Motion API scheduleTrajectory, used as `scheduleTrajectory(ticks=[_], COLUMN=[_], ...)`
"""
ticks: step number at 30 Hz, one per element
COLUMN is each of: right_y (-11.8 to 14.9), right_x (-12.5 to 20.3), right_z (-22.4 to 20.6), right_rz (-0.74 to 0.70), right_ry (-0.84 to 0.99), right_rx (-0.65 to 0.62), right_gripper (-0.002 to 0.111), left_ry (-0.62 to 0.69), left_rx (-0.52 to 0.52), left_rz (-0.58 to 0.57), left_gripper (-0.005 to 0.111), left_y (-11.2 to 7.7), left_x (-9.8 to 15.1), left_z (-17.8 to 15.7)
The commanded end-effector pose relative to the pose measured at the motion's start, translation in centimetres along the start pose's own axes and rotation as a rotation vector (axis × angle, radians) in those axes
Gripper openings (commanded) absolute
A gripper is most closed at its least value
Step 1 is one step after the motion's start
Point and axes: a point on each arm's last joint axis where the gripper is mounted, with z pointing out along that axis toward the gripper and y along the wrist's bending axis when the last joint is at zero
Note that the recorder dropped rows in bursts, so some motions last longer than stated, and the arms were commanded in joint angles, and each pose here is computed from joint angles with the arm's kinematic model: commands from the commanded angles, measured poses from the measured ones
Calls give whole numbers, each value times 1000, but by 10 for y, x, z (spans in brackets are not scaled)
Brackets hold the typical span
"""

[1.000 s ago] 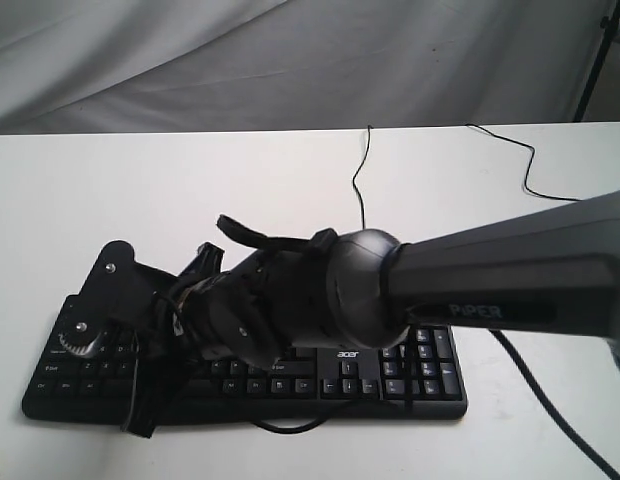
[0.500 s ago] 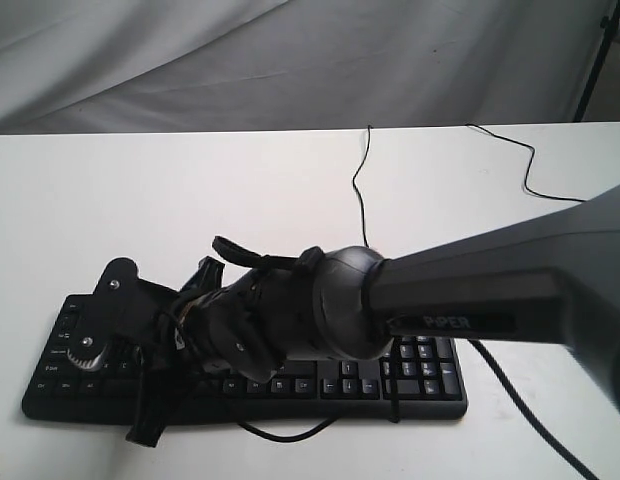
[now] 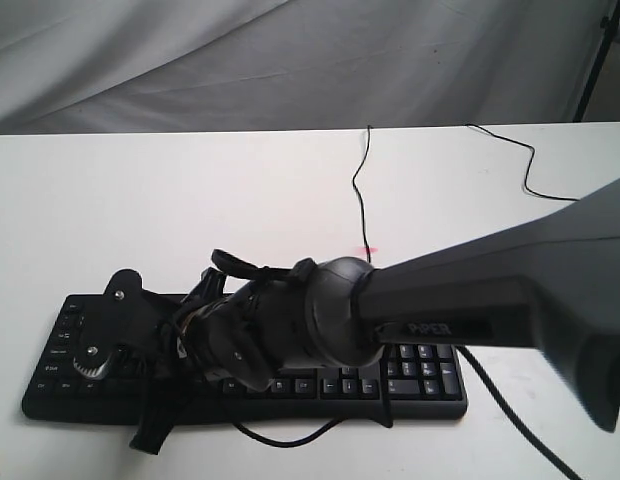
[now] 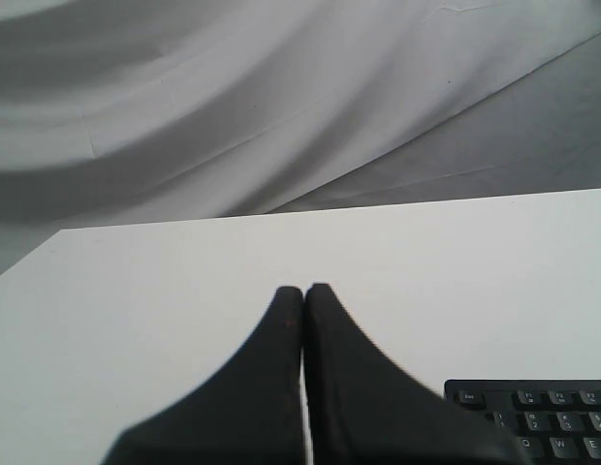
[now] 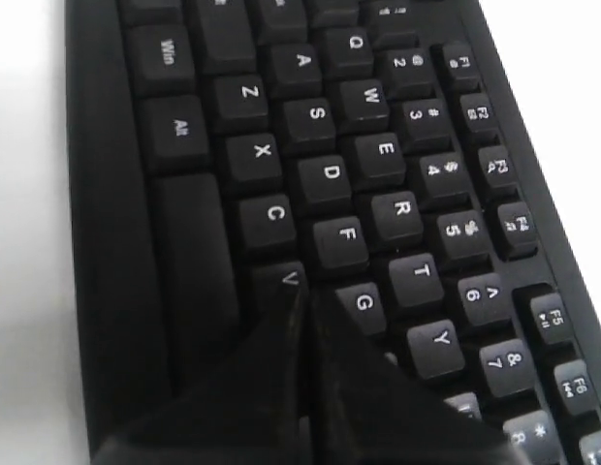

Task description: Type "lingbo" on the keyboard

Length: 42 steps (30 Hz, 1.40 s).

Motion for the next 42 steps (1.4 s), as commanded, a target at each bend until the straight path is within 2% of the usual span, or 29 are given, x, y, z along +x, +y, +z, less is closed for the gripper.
scheduleTrajectory(ticks=[1, 18, 29, 42], right_y=[1, -14, -40, -47], right_x=[5, -18, -4, 15], right_z=[3, -30, -35, -41], right_rz=[8, 1, 53, 83], right_ry=[22, -57, -11, -14], right_rx=[-10, 33, 56, 91], right_gripper=[0, 0, 0, 0], left_ry=[3, 3, 3, 3], left_rx=[4, 4, 4, 4], left_rz=[-3, -3, -3, -3], left_gripper=[1, 1, 1, 1], left_y=[0, 0, 0, 0], left_x=[1, 1, 1, 1], left_z=[1, 1, 1, 1])
